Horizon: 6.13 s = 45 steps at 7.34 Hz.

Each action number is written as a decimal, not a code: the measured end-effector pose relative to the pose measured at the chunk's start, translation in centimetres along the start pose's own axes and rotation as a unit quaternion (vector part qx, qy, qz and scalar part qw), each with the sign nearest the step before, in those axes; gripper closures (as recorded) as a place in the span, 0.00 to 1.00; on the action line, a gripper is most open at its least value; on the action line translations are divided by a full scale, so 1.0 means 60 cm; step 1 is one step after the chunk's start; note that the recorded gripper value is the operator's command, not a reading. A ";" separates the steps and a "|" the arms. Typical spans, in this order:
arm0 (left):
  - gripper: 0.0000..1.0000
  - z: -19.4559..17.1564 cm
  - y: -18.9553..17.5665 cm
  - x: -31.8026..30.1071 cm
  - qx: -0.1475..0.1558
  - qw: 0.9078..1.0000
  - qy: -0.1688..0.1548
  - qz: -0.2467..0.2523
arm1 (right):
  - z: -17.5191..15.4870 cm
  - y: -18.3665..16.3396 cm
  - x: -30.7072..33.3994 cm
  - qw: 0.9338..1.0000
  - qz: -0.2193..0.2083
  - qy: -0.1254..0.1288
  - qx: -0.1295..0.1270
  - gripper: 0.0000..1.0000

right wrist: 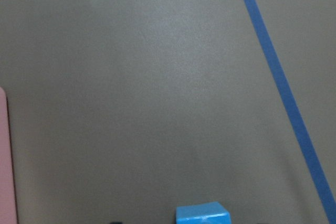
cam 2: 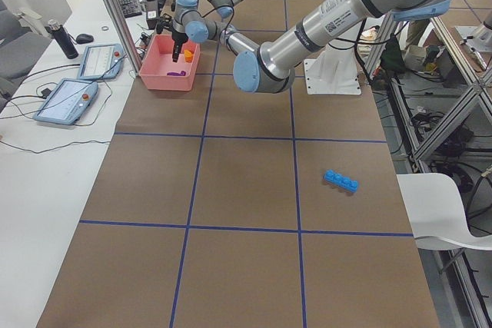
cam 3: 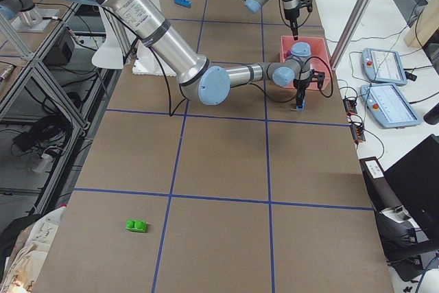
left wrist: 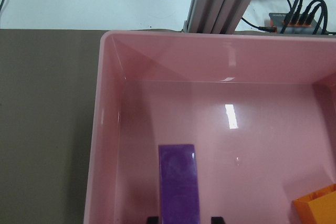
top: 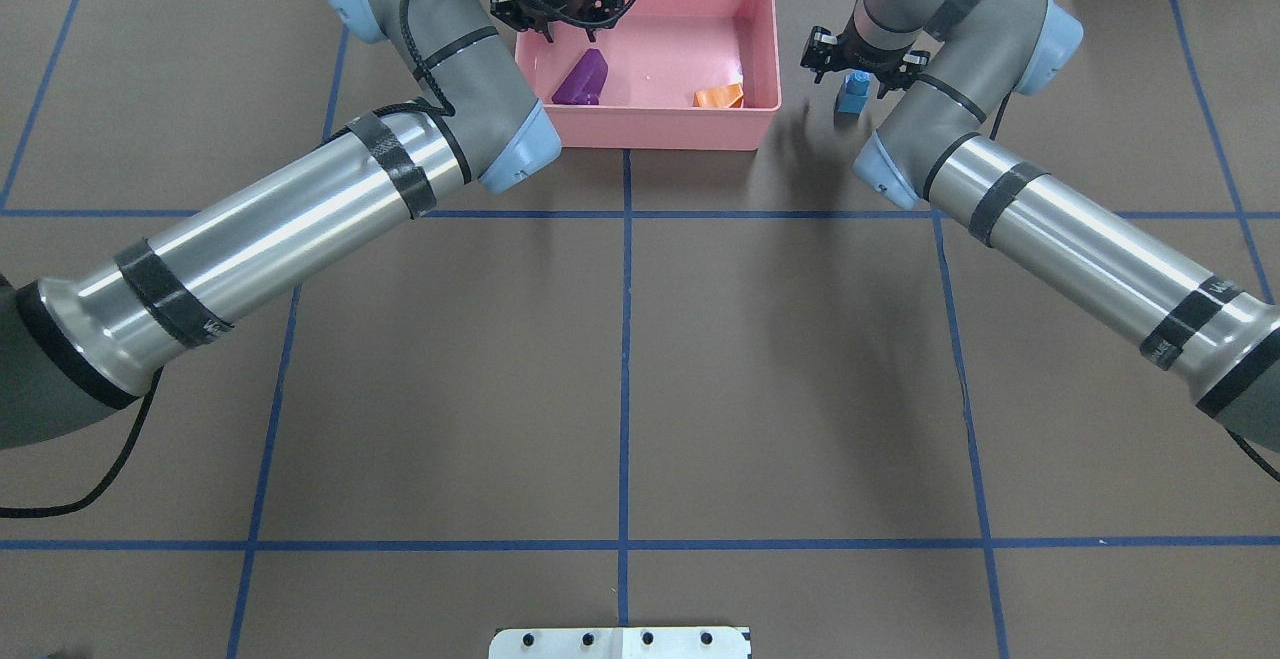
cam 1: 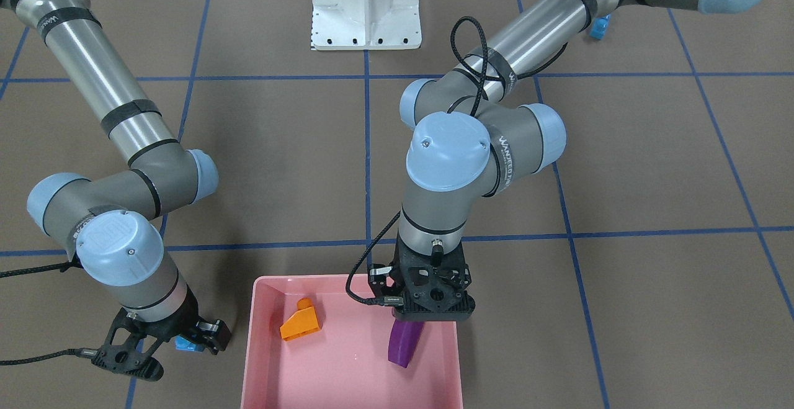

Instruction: Put all blocks into box

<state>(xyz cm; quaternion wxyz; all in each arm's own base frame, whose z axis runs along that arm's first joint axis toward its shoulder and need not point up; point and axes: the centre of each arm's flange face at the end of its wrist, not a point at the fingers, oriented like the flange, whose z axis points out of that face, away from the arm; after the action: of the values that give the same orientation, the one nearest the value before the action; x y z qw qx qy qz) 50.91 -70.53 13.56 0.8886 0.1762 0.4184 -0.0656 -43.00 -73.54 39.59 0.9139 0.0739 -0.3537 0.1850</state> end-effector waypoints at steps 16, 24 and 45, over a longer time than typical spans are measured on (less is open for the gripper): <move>0.01 -0.199 0.443 -0.715 -0.127 0.986 -0.002 0.109 | -0.186 0.079 -0.303 0.996 0.037 -0.085 -0.018 0.01; 0.01 -0.221 0.750 -0.775 -0.208 0.967 -0.034 0.145 | -0.319 0.046 0.162 0.995 -0.039 -0.031 -0.085 0.05; 1.00 -0.234 0.987 -0.705 -0.345 0.919 -0.023 0.190 | -0.274 0.165 0.505 0.980 -0.149 0.022 -0.128 0.05</move>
<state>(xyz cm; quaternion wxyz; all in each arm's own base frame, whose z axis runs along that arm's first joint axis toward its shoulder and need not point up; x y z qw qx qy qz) 29.29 -11.61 53.02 0.8994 -0.0668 0.3534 0.2485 -16.04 -51.39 47.89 0.9408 0.0041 -0.3388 0.0011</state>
